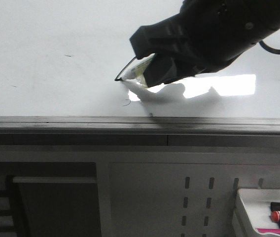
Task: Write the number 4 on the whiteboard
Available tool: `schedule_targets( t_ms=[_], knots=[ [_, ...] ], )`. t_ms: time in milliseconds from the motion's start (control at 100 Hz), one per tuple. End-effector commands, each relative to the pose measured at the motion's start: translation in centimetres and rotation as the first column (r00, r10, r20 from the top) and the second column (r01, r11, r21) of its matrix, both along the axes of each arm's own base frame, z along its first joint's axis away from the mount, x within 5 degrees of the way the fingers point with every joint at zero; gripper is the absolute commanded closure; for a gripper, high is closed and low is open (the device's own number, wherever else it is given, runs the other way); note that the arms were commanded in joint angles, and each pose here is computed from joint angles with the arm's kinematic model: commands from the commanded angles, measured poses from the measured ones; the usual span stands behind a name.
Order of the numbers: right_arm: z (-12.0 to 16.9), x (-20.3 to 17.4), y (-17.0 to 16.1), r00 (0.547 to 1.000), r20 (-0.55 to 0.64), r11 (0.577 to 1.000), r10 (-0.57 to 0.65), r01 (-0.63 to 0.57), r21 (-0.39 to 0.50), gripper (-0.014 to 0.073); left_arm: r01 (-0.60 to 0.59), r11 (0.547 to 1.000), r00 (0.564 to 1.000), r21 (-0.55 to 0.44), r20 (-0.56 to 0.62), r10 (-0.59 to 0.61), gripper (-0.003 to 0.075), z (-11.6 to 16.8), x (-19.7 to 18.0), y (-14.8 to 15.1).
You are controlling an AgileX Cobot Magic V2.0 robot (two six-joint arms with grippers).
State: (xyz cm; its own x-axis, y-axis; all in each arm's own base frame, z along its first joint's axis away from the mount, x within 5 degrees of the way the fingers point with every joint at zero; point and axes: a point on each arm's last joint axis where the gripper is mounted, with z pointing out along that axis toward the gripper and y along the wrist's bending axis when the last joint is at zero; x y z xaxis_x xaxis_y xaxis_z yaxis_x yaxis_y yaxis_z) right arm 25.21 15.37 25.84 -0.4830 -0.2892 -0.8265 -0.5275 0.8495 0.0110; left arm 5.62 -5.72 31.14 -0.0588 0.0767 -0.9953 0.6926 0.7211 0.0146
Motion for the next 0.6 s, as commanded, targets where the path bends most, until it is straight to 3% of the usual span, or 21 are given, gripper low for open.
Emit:
schedule_targets(
  t_ms=[0, 210, 400, 590],
  knots=[
    [2.1, 0.3, -1.5, 0.997, 0.055, 0.998, -0.049, 0.047, 0.032, 0.0637, -0.028, 0.997, 0.999, -0.07, 0.029, 0.03, 0.0741, 1.3, 0.1, 0.2],
    [3.0, -0.7, -5.7, 0.99, -0.004, 0.989, -0.143, 0.143, -0.023, 0.0637, -0.028, 0.997, 0.999, -0.07, 0.029, 0.03, 0.0741, 1.3, 0.1, 0.2],
    [4.2, -2.1, -9.4, 0.969, 0.016, 0.968, -0.248, 0.248, -0.043, 0.0637, -0.028, 0.997, 0.999, -0.07, 0.029, 0.03, 0.0741, 1.3, 0.1, 0.2],
    [5.0, -2.4, -10.3, 0.96, 0.054, 0.96, -0.276, 0.278, -0.036, 0.0638, -0.028, 0.997, 0.999, -0.07, 0.029, 0.03, 0.0741, 1.3, 0.1, 0.2]
  ],
)
